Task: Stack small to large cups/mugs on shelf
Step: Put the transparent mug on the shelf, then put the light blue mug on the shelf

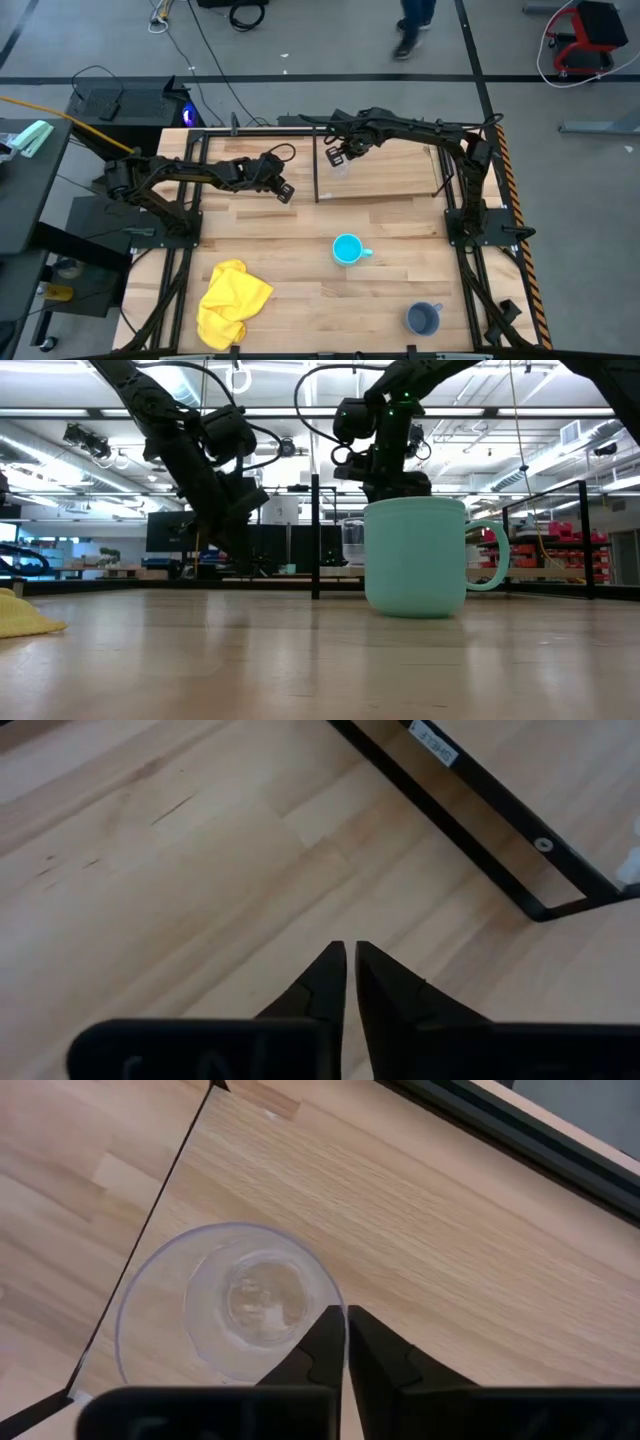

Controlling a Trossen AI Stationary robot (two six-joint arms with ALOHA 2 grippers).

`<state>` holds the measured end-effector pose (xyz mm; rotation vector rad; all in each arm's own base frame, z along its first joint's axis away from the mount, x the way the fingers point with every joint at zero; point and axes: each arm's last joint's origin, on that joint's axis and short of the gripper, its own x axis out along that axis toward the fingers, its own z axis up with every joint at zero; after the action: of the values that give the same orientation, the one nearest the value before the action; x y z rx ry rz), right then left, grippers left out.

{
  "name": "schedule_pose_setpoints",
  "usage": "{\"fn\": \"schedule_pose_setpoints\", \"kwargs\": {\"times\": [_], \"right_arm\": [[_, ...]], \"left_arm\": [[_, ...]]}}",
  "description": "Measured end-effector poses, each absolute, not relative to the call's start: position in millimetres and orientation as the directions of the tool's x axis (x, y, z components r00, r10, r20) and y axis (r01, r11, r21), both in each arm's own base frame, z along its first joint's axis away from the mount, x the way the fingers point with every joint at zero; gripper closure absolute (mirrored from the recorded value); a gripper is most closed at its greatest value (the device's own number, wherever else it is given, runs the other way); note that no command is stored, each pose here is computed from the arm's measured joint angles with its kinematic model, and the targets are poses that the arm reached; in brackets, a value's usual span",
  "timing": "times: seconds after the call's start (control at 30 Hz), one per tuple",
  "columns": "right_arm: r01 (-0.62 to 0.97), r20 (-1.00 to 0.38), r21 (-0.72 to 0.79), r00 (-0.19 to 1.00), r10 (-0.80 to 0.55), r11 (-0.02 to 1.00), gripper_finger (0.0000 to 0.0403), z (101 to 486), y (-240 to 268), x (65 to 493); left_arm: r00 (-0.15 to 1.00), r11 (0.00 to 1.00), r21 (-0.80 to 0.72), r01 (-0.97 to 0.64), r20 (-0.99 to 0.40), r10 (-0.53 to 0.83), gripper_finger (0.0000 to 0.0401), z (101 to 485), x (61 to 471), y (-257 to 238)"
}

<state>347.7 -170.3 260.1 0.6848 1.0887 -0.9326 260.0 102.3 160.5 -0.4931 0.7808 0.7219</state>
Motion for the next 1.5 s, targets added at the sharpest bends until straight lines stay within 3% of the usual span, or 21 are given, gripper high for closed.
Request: {"fn": "schedule_pose_setpoints", "kwargs": {"times": [0.43, 0.63, 1.0, 1.23, 1.5], "right_arm": [[0.890, -0.942, 0.030, 0.178, -0.285, 0.456, 0.0346, 260.2, -170.6, 348.1], [0.890, -0.941, 0.032, 0.180, -0.286, 0.455, 0.0326, 261.7, -170.1, 347.3], [0.878, -0.920, 0.066, 0.238, -0.312, 0.473, 0.0312, 308.1, -155.3, 319.3], [0.765, -0.942, -0.004, 0.213, -0.260, 0.644, 0.0312, 339.6, -100.3, 295.1], [0.324, -0.923, -0.033, 0.353, -0.153, 0.946, 0.0314, 354.7, 0.6, 301.1]], "left_arm": [[0.493, 0.656, -0.134, -0.742, -0.772, 0.401, 0.0388, 160.4, 259.7, 102.6], [0.493, 0.657, -0.134, -0.742, -0.772, 0.400, 0.0381, 160.3, 259.8, 102.4], [0.498, 0.669, -0.131, -0.732, -0.773, 0.394, 0.0379, 160.1, 261.0, 99.2], [0.497, 0.668, -0.130, -0.733, -0.773, 0.395, 0.0383, 160.1, 261.0, 99.4], [0.498, 0.659, -0.140, -0.739, -0.772, 0.394, 0.0369, 160.2, 261.1, 99.3]]}}
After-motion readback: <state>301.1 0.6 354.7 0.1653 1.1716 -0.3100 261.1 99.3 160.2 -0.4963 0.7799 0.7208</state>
